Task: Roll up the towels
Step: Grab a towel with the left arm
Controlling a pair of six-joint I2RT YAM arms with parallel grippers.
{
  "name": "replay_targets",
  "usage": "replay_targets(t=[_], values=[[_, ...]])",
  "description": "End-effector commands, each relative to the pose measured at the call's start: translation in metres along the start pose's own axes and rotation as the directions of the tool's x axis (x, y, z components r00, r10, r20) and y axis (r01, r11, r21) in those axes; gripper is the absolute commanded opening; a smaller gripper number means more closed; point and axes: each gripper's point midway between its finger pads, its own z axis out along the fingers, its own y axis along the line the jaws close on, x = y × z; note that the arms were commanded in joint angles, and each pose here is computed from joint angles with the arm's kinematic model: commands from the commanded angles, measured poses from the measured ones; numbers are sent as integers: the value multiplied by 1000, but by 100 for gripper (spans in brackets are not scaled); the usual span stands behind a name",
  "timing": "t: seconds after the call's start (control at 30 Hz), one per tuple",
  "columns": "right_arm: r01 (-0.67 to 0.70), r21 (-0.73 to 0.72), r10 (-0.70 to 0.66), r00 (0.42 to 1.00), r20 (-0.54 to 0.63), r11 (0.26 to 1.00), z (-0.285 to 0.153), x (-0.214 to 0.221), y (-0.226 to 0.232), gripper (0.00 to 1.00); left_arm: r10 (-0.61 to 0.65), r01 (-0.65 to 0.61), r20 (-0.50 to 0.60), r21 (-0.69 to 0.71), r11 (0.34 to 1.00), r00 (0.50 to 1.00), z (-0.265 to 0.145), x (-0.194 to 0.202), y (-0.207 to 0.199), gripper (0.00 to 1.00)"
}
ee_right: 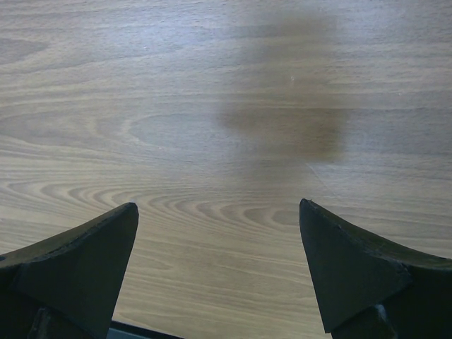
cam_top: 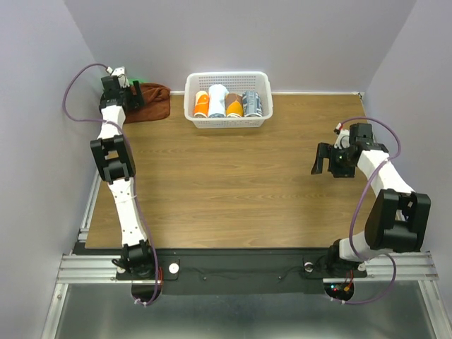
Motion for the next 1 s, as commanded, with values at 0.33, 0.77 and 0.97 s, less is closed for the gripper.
replay_targets(t=[0.33,0.77,0.97], values=[[26,60,-28,999,43,998,-11,-22,-8,100,-44,17,233,118,993,972,-15,-84,-19,10],[61,-23,-58,993,105,998,-25,-36,12,100,-2,-215,591,297,931,807,-269,-275,-118,0],[95,-85,-79,982,169,992,-43,-46,29,100,66,-345,630,331,878,773,-392,-280,-159,0]])
